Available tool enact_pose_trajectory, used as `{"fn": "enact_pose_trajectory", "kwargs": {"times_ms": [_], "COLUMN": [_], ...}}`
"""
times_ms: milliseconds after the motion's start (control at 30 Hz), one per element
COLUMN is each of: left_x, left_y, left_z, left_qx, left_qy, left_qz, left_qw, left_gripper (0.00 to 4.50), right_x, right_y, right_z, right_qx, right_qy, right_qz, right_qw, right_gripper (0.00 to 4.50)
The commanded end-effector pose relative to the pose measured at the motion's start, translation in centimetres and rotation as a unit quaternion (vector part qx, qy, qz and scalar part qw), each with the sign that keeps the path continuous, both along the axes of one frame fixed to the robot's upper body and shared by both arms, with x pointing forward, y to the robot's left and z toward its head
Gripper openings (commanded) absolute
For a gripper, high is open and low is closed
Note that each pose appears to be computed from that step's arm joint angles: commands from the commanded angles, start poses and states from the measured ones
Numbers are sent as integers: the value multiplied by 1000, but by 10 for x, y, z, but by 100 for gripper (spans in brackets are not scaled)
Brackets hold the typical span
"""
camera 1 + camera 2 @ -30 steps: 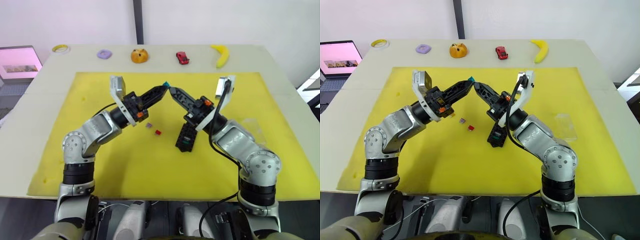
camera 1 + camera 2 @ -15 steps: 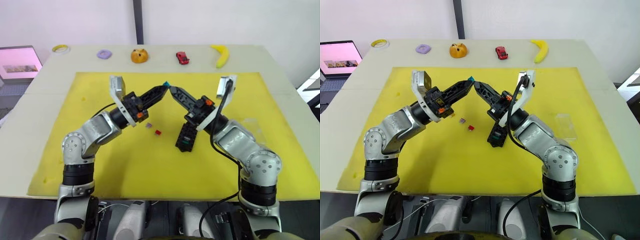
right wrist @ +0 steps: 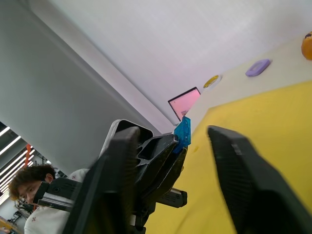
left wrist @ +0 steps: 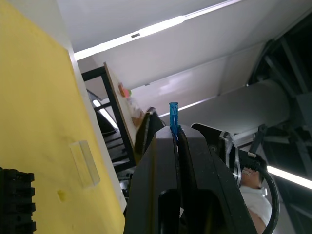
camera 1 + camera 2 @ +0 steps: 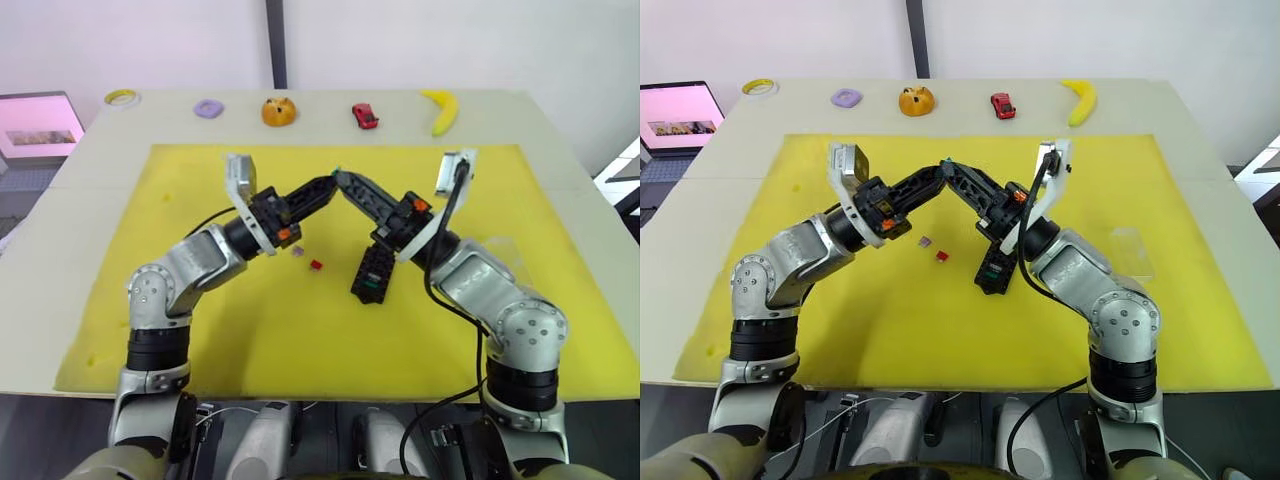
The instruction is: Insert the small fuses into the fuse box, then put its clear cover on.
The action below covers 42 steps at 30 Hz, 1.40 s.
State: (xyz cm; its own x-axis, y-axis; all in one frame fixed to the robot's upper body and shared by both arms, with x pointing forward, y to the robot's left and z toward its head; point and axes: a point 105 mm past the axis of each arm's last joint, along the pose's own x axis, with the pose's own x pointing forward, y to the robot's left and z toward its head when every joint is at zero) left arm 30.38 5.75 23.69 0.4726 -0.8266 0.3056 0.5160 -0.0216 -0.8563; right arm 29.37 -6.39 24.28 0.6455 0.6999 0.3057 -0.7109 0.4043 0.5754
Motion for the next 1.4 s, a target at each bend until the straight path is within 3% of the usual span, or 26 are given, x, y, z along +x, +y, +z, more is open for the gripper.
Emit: {"fn": "enact_pose_trajectory", "kwargs": {"times_ms": [33, 300, 400, 467, 933, 1067, 1400], "left_x": [-3, -3, -3, -2, -4, -4, -4], "left_y": [0, 0, 0, 0, -1, -2, -2], "left_z": [7, 9, 9, 9, 10, 10, 10], "left_qx": [-4, -7, -8, -8, -10, -9, -8], "left_qy": [-15, -16, -17, -16, -18, -19, -18], "left_qz": [-2, -1, 0, 1, -2, -3, -4], "left_qw": [1000, 1000, 1000, 1000, 1000, 1000, 1000], "left_gripper": [0, 0, 0, 0, 0, 0, 0], "right_x": [-7, -3, -3, -2, -2, -1, -2], "right_y": [3, 1, -1, -1, 1, 1, 3], "right_z": [13, 12, 12, 11, 9, 8, 8], "right_qx": [16, 25, 31, 28, 19, 16, 17], "right_qy": [-25, -14, -10, -10, -6, -4, -4], "right_qz": [13, 8, 7, 5, 6, 6, 12], "right_qw": [999, 1000, 999, 1000, 1000, 1000, 1000], "right_gripper": [355, 355, 278, 176, 176, 46, 46]}}
